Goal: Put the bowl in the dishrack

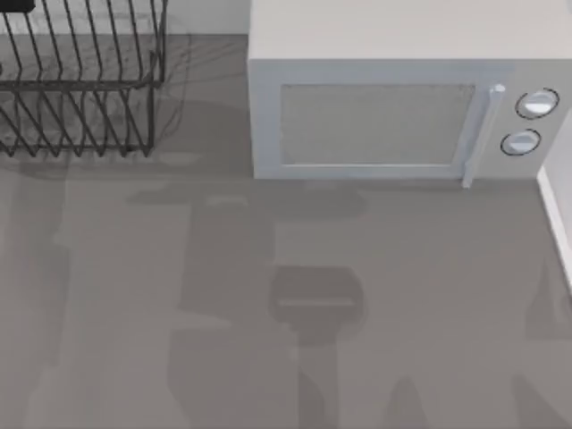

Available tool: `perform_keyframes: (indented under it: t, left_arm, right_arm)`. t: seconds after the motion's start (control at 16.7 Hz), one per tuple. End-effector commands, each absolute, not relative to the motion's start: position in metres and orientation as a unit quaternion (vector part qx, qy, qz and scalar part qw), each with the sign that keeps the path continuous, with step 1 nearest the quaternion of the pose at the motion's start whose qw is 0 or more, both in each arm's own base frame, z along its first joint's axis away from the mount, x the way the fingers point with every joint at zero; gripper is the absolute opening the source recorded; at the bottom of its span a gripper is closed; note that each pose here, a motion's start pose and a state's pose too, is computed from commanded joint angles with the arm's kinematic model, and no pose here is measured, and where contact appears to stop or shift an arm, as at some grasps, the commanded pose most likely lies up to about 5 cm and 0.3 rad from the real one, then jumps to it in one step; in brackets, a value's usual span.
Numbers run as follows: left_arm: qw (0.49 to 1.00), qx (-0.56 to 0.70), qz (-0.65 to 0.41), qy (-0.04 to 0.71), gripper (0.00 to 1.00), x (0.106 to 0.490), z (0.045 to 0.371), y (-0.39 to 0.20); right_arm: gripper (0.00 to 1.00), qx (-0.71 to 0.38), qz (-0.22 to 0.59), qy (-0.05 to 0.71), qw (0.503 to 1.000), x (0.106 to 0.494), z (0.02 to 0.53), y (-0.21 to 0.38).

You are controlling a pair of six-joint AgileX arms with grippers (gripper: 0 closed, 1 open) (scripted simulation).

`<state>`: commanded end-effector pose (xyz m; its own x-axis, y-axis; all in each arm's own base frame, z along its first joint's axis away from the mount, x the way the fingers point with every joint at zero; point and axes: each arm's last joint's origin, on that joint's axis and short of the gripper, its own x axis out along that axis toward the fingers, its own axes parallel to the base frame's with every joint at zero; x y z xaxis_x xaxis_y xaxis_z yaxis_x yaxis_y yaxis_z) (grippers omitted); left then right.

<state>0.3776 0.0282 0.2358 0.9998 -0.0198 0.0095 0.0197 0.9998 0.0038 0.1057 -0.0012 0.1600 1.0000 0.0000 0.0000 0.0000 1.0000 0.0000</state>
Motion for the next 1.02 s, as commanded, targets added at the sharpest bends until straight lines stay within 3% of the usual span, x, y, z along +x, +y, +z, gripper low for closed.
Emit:
perform_keyframes:
  t: [0.18,0.42,1.02]
  left_arm:
    - [1.0,0.0,-0.01,0.0,0.0,0.3813,0.218,0.0252]
    - [1.0,0.0,-0.01,0.0,0.0,0.3813,0.218,0.0252]
    - [1.0,0.0,-0.01,0.0,0.75,0.3813,0.218,0.0252]
  right_arm:
    - [1.0,0.0,0.0,0.0,1.0,0.1057,0.16,-0.0012]
    - [1.0,0.0,0.0,0.0,1.0,0.1057,0.16,-0.0012]
    - [1.0,0.0,0.0,0.0,1.0,0.1057,0.16,-0.0012]
